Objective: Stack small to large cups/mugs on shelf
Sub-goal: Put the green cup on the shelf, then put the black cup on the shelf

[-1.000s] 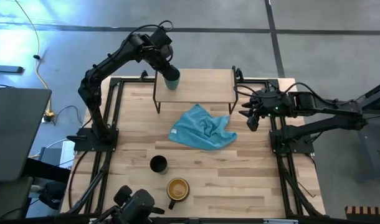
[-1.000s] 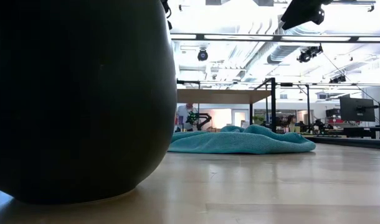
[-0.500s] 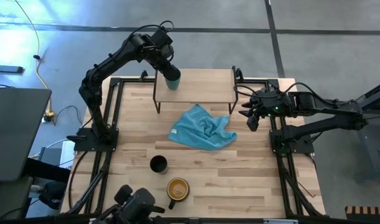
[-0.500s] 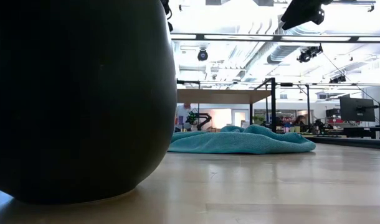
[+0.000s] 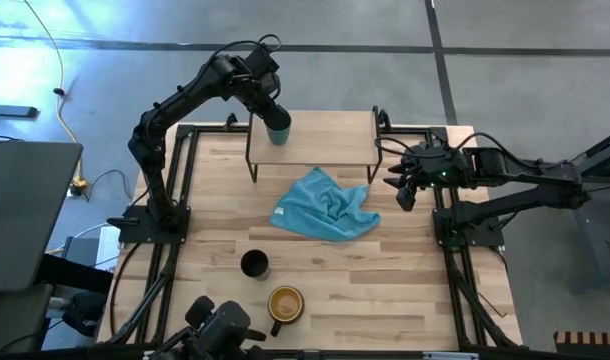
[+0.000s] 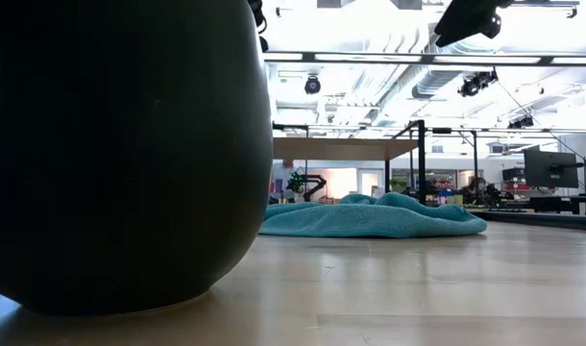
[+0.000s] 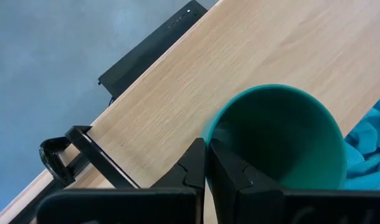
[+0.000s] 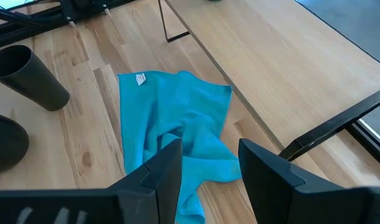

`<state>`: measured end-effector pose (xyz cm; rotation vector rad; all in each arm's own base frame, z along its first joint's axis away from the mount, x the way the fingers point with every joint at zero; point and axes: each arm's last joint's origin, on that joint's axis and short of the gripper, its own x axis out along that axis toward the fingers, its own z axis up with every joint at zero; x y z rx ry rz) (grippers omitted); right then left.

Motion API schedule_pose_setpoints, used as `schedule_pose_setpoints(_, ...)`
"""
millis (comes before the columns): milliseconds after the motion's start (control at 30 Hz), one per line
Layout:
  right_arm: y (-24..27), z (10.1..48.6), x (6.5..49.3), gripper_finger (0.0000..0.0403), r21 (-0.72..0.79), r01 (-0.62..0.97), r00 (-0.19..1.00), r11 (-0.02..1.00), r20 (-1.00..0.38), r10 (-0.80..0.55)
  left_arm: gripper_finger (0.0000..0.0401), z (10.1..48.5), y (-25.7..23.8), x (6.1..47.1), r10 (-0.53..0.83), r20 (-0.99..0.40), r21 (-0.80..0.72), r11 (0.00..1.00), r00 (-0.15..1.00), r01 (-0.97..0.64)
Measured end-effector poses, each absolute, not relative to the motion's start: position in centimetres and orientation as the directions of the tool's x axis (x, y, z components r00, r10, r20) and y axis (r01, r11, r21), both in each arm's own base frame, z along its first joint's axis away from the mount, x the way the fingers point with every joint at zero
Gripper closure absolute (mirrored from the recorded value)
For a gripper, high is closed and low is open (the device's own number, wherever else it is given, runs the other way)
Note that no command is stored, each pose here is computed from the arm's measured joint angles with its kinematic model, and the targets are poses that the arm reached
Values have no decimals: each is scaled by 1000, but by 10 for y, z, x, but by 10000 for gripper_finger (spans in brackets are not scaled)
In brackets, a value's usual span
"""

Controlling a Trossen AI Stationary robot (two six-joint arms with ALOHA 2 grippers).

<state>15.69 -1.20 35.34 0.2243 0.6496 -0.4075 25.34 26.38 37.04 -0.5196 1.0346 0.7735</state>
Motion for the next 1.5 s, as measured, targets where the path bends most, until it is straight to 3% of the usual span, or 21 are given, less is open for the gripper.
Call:
schedule_pose_setpoints(467, -12, 353, 157, 253, 72, 432, 721, 899, -626, -296, 399, 371, 264, 254, 325, -898, -28, 633, 298, -774)
schedule_pose_setpoints(967, -12, 353, 157, 253, 62, 425, 721, 903, -626, -297, 301, 371, 264, 253, 322, -899, -26, 634, 295, -773)
schedule_pose_setpoints(1500, -12, 353, 157, 253, 62, 425, 722, 903, -626, -297, 288, 371, 264, 254, 332, -896, -20, 631, 293, -775)
